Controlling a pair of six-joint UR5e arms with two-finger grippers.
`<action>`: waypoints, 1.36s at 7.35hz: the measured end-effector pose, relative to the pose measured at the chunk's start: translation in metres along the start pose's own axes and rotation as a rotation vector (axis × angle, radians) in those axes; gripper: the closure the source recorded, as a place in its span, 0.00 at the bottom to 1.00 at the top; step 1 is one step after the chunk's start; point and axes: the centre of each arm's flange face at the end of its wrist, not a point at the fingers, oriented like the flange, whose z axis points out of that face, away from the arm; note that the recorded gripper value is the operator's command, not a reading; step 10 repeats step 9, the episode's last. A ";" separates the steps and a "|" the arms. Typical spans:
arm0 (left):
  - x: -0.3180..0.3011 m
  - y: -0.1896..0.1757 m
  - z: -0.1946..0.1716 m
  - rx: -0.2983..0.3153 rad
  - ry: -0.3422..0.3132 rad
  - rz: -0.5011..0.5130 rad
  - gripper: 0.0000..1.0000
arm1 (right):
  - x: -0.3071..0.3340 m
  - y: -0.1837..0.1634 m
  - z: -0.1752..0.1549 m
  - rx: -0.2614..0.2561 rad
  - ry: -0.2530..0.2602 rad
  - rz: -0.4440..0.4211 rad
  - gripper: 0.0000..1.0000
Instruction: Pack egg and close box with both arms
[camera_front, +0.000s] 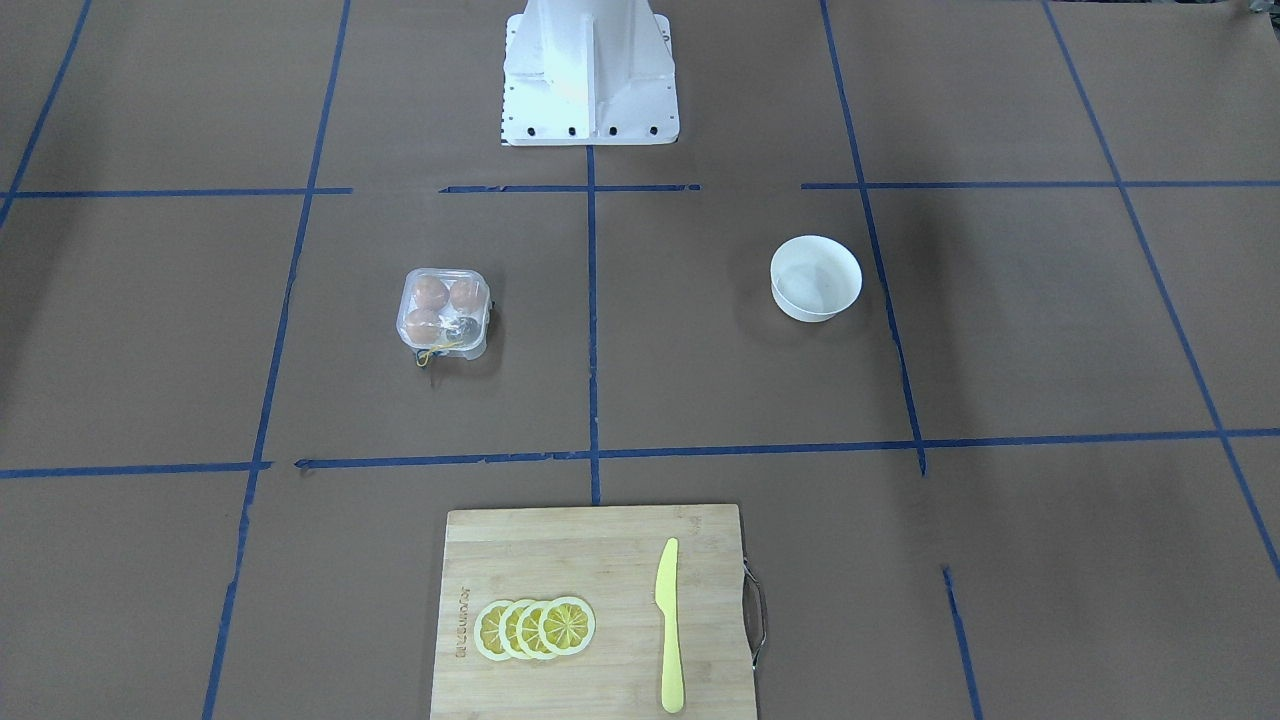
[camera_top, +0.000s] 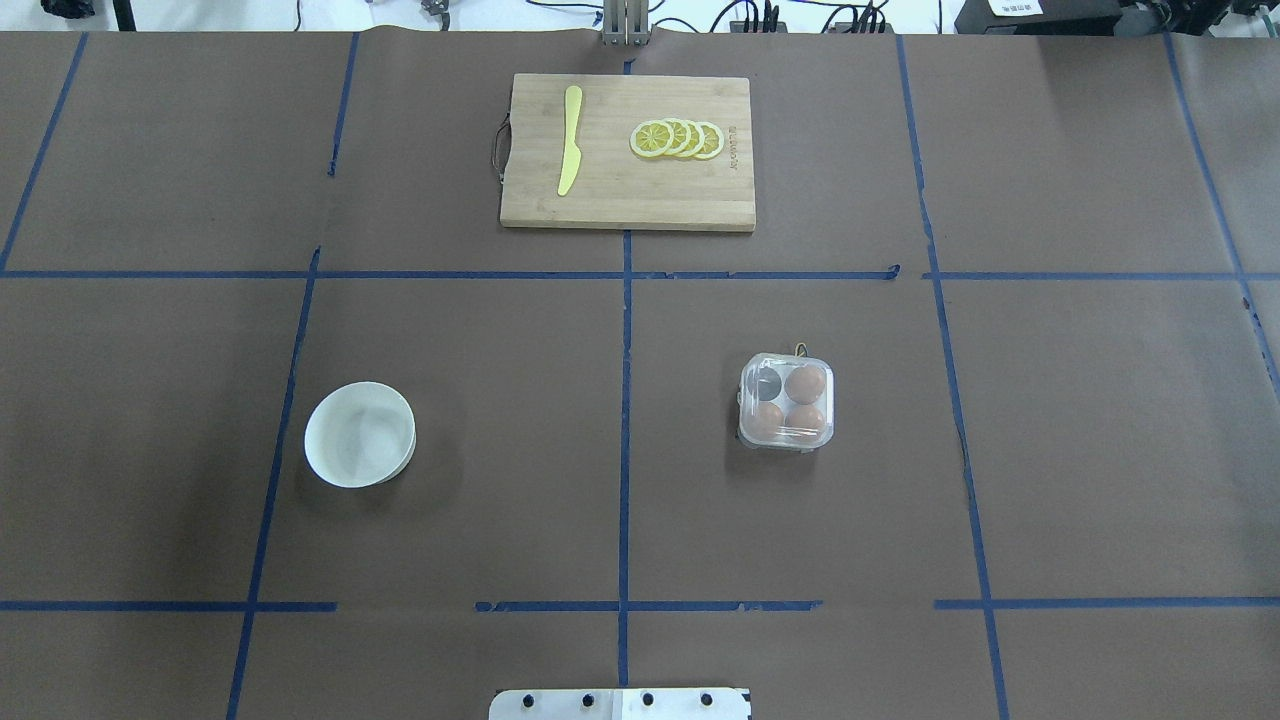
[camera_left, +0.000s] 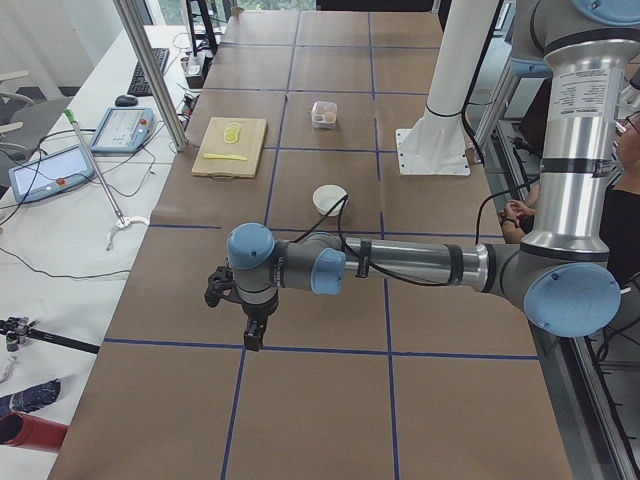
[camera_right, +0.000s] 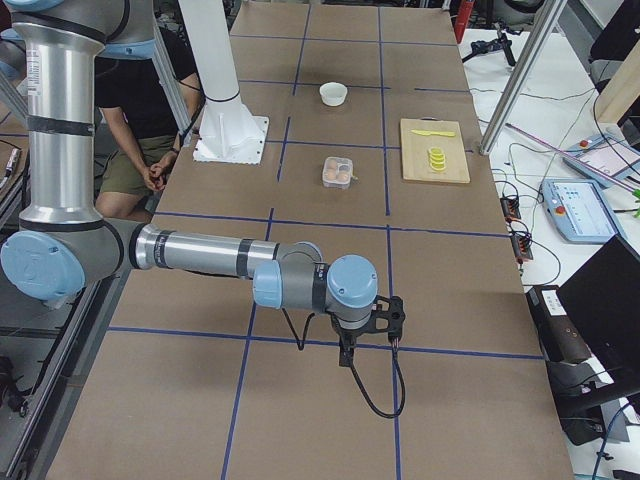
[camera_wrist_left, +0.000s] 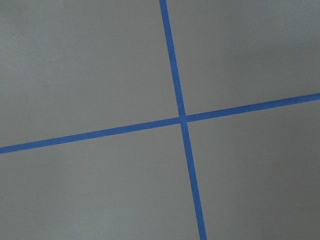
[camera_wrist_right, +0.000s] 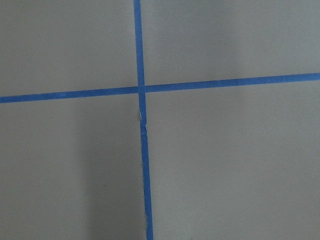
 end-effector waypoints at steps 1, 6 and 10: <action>0.000 0.000 0.000 0.002 0.000 0.001 0.00 | 0.000 0.000 0.000 0.000 0.000 0.000 0.00; -0.001 -0.001 0.001 0.013 -0.001 0.011 0.00 | 0.000 0.001 0.000 0.000 0.000 -0.001 0.00; 0.001 -0.005 -0.001 0.022 -0.001 0.020 0.00 | -0.002 -0.002 -0.002 0.005 0.000 -0.007 0.00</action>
